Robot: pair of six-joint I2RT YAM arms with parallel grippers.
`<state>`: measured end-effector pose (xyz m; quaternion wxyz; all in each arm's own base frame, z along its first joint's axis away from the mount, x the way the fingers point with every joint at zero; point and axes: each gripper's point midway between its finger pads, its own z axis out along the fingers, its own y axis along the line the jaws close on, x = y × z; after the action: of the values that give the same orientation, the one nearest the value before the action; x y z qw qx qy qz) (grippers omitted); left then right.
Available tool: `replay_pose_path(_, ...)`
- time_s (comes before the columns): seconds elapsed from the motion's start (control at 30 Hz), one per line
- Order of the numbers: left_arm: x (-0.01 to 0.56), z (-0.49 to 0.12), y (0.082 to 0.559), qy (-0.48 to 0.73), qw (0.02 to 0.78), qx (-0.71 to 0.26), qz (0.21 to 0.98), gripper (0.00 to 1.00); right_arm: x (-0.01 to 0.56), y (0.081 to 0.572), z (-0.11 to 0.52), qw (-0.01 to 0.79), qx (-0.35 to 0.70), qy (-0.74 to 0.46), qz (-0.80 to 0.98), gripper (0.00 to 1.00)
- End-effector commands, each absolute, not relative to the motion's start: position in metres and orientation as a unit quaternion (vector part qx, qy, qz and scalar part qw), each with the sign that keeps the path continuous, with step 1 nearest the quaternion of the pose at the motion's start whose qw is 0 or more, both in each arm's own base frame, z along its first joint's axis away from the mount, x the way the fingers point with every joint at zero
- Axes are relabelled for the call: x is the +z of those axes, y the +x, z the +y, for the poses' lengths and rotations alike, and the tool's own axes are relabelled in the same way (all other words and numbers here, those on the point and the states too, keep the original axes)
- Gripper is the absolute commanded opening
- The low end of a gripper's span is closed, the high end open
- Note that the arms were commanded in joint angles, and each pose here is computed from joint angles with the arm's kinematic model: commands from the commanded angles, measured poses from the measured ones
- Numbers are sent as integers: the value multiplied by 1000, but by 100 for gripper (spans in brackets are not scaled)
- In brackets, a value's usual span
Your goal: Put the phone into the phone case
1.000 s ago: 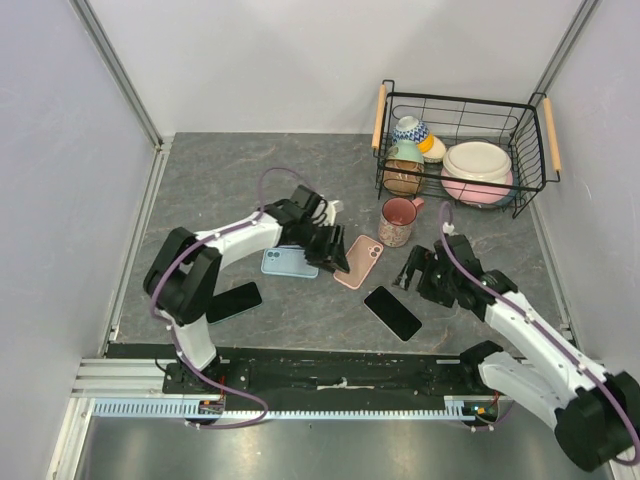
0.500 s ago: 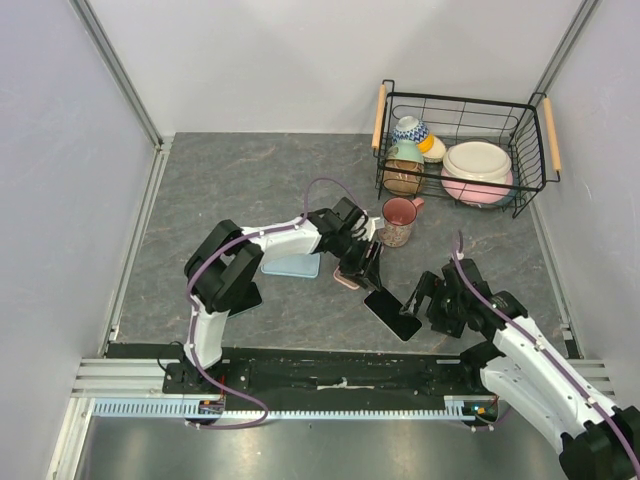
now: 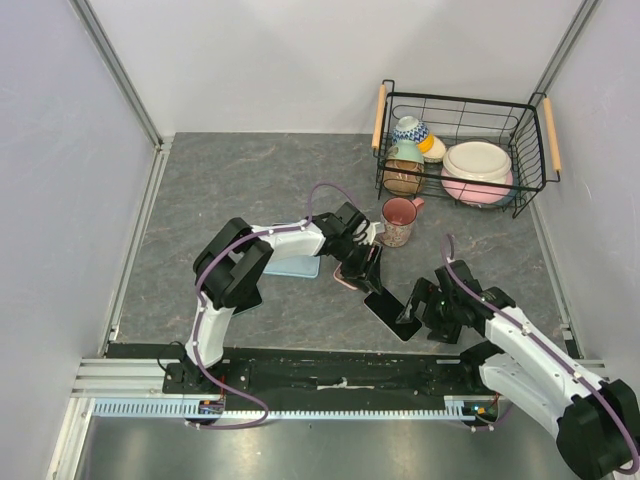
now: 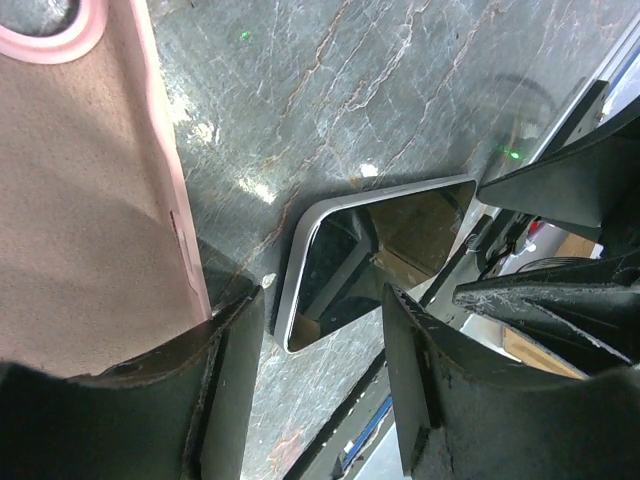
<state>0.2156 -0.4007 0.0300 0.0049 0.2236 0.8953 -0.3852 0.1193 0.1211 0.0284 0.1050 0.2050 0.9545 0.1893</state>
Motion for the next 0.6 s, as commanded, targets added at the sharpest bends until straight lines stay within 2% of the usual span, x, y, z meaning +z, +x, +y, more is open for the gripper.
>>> replay_pose_path(0.0, 22, -406, 212, 218, -6, -388, 895, 58, 24, 130, 129, 114, 207, 208, 949, 98)
replay_pose_path(0.4, 21, -416, 190, 186, -57, -443, 875, 54, 9, 145, 148, 120, 260, 224, 932, 98)
replay_pose_path(0.57, 38, -425, 181, 189, -76, -502, 840, 45, 14, 153, 147, 140, 259, 223, 929, 98)
